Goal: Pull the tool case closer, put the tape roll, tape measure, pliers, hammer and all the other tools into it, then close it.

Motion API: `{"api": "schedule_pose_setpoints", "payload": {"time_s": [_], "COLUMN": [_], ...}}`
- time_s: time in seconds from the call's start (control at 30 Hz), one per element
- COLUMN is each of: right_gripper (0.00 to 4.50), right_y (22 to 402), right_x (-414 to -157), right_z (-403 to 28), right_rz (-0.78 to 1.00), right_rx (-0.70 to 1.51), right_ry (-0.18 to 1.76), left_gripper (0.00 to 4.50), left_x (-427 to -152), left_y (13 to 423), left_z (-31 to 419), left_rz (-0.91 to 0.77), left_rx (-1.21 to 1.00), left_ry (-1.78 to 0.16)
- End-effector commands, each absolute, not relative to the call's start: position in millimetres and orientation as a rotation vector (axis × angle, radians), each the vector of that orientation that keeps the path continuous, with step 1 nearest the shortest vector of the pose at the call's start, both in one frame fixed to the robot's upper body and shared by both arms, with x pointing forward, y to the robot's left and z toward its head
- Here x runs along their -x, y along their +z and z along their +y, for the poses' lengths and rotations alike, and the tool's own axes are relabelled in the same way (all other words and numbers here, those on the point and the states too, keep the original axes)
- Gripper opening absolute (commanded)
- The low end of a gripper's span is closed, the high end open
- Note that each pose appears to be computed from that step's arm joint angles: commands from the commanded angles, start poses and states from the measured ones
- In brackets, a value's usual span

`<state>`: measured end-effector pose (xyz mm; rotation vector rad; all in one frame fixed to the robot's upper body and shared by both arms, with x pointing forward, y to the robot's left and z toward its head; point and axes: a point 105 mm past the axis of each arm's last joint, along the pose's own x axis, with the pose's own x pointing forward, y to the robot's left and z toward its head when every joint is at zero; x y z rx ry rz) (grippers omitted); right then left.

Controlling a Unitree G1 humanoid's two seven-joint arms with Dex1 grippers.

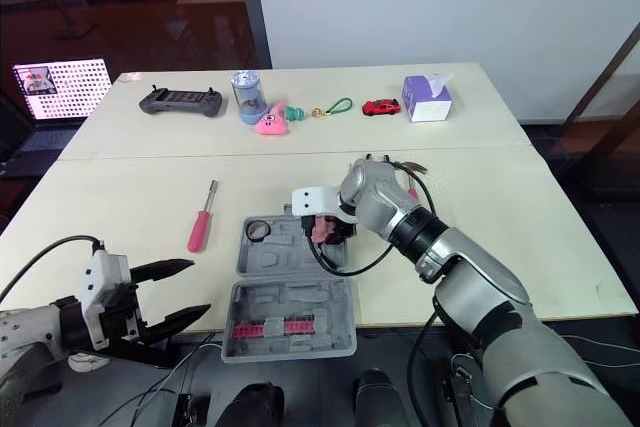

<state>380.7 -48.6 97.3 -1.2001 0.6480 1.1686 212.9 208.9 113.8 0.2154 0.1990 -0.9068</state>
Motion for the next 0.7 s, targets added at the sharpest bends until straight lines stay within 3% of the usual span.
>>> {"api": "schedule_pose_setpoints", "payload": {"time_s": [0.03, 0.27, 0.33, 0.4, 0.6, 0.7], "right_gripper": [2.89, 2.89, 3.93, 4.45, 4.45, 4.45], "right_y": [111.9, 114.1, 118.7, 124.4, 149.1, 163.6], "right_x": [-388.7, -392.7, -394.7, -394.9, -378.6, -367.8], "right_z": [-41.7, -40.0, -39.5, -41.7, -46.3, -45.7], "right_rz": [0.579, 0.545, 0.521, 0.506, 0.457, 0.352], "right_rx": [1.240, 1.261, 1.263, 1.274, 1.178, 1.085], "right_ry": [1.156, 1.157, 1.144, 1.137, 1.193, 1.233], "left_gripper": [4.50, 4.50, 4.50, 4.50, 4.50, 4.50], "left_x": [-210.7, -211.5, -211.9, -211.9, -215.7, -217.3], "left_y": [123.5, 123.9, 123.4, 122.3, 125.4, 125.7], "left_z": [207.8, 205.7, 204.7, 203.1, 201.0, 201.4], "left_rz": [0.167, 0.166, 0.168, 0.178, 0.169, 0.167], "left_rx": [-0.233, -0.232, -0.233, -0.245, -0.247, -0.247], "left_ry": [-0.904, -0.906, -0.912, -0.926, -0.935, -0.936]}}
